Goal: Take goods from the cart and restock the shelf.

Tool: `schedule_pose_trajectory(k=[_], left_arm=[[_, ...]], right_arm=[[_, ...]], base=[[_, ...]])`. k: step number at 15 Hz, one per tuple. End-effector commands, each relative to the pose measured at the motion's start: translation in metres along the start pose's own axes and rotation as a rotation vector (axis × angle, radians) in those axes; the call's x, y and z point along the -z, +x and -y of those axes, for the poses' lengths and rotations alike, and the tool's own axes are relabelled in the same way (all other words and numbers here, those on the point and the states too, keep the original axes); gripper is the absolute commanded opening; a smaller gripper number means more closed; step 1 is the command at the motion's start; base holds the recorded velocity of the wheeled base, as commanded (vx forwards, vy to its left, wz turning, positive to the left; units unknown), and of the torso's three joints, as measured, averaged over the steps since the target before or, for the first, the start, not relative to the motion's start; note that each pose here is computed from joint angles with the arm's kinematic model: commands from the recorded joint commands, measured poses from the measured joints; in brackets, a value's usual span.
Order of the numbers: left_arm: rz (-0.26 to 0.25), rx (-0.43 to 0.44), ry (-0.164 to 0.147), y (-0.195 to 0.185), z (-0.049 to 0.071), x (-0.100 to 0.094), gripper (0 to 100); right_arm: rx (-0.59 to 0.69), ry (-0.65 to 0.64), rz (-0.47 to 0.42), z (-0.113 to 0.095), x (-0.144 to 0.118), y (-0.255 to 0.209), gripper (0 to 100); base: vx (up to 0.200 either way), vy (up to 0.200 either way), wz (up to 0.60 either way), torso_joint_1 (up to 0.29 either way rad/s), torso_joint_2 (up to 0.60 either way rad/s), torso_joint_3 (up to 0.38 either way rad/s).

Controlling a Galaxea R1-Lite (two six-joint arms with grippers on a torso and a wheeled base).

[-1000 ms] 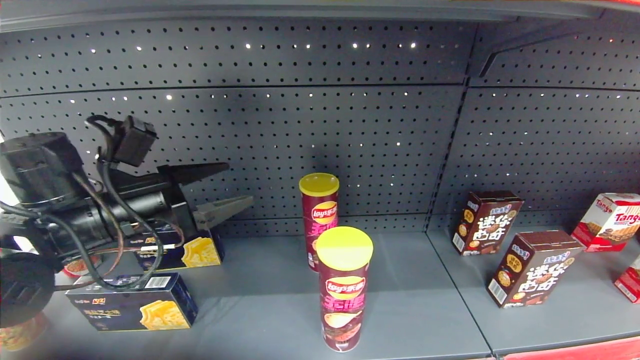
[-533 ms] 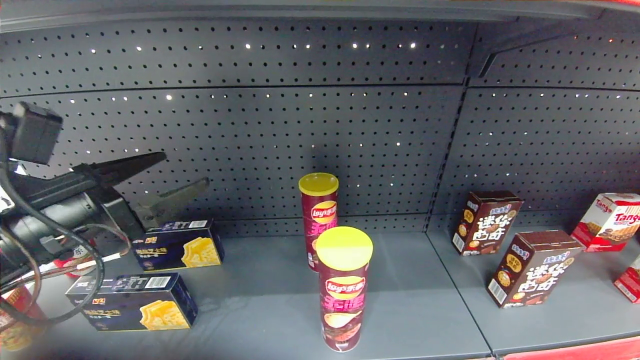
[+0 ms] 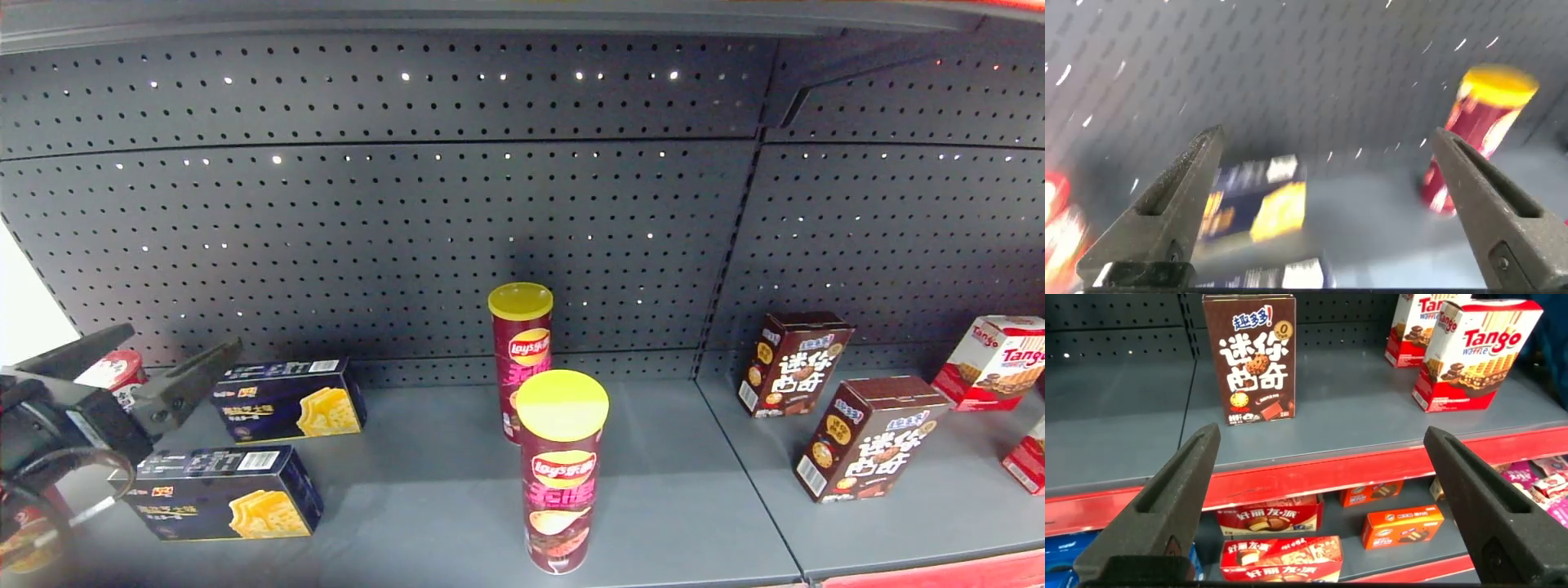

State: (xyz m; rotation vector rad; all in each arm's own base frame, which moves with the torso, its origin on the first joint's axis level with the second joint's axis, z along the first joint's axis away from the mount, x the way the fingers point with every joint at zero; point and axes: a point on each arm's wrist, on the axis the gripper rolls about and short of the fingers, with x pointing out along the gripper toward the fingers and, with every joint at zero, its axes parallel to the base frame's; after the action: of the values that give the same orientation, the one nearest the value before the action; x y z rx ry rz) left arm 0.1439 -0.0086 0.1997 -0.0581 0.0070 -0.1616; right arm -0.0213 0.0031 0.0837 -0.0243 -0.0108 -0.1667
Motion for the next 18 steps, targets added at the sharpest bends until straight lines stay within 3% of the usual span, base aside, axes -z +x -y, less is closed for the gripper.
schedule_pose_trajectory(k=[1, 2, 4, 6, 8, 10, 11, 14, 15, 16, 18], left_arm=[[-0.033, -0.101, -0.005, -0.055, 0.004, 0.012, 100], [-0.085, -0.14, -0.019, -0.07, 0.004, 0.022, 100], [-0.127, -0.188, -0.071, -0.095, 0.005, 0.039, 100], [-0.132, -0.225, -0.065, -0.114, 0.006, 0.052, 100], [-0.178, -0.256, -0.041, -0.142, 0.007, 0.082, 100], [-0.179, -0.3, -0.024, -0.159, 0.007, 0.1, 100], [-0.156, -0.325, -0.021, -0.169, 0.007, 0.111, 100], [-0.116, -0.325, -0.022, -0.17, 0.007, 0.113, 100], [-0.098, -0.309, -0.019, -0.168, 0.007, 0.114, 100], [-0.071, -0.223, -0.004, -0.164, 0.008, 0.117, 100], [-0.062, -0.15, 0.033, -0.161, 0.009, 0.123, 100]], right_arm=[[0.001, -0.001, -0.001, 0.0, 0.0, 0.0, 100], [0.001, -0.001, -0.001, 0.0, 0.0, 0.0, 100], [0.001, -0.001, 0.001, 0.0, 0.0, 0.0, 100], [0.002, -0.001, 0.001, 0.0, 0.0, 0.0, 100], [0.001, -0.006, 0.001, 0.0, 0.0, 0.0, 100], [0.001, -0.006, 0.001, 0.0, 0.0, 0.0, 100], [-0.001, -0.004, 0.001, 0.0, 0.0, 0.0, 100], [-0.004, -0.006, 0.001, 0.0, 0.0, 0.0, 100], [-0.004, -0.004, 0.001, 0.0, 0.0, 0.0, 100], [-0.004, -0.004, 0.001, 0.0, 0.0, 0.0, 100], [-0.001, -0.004, 0.001, 0.0, 0.0, 0.0, 100]], base=[[0.0, 0.0, 0.0, 0.0, 0.0, 0.0], [0.0, 0.0, 0.0, 0.0, 0.0, 0.0], [0.0, 0.0, 0.0, 0.0, 0.0, 0.0], [0.0, 0.0, 0.0, 0.0, 0.0, 0.0], [0.0, 0.0, 0.0, 0.0, 0.0, 0.0], [0.0, 0.0, 0.0, 0.0, 0.0, 0.0], [0.0, 0.0, 0.0, 0.0, 0.0, 0.0], [0.0, 0.0, 0.0, 0.0, 0.0, 0.0], [0.0, 0.0, 0.0, 0.0, 0.0, 0.0], [0.0, 0.0, 0.0, 0.0, 0.0, 0.0], [0.0, 0.0, 0.0, 0.0, 0.0, 0.0]])
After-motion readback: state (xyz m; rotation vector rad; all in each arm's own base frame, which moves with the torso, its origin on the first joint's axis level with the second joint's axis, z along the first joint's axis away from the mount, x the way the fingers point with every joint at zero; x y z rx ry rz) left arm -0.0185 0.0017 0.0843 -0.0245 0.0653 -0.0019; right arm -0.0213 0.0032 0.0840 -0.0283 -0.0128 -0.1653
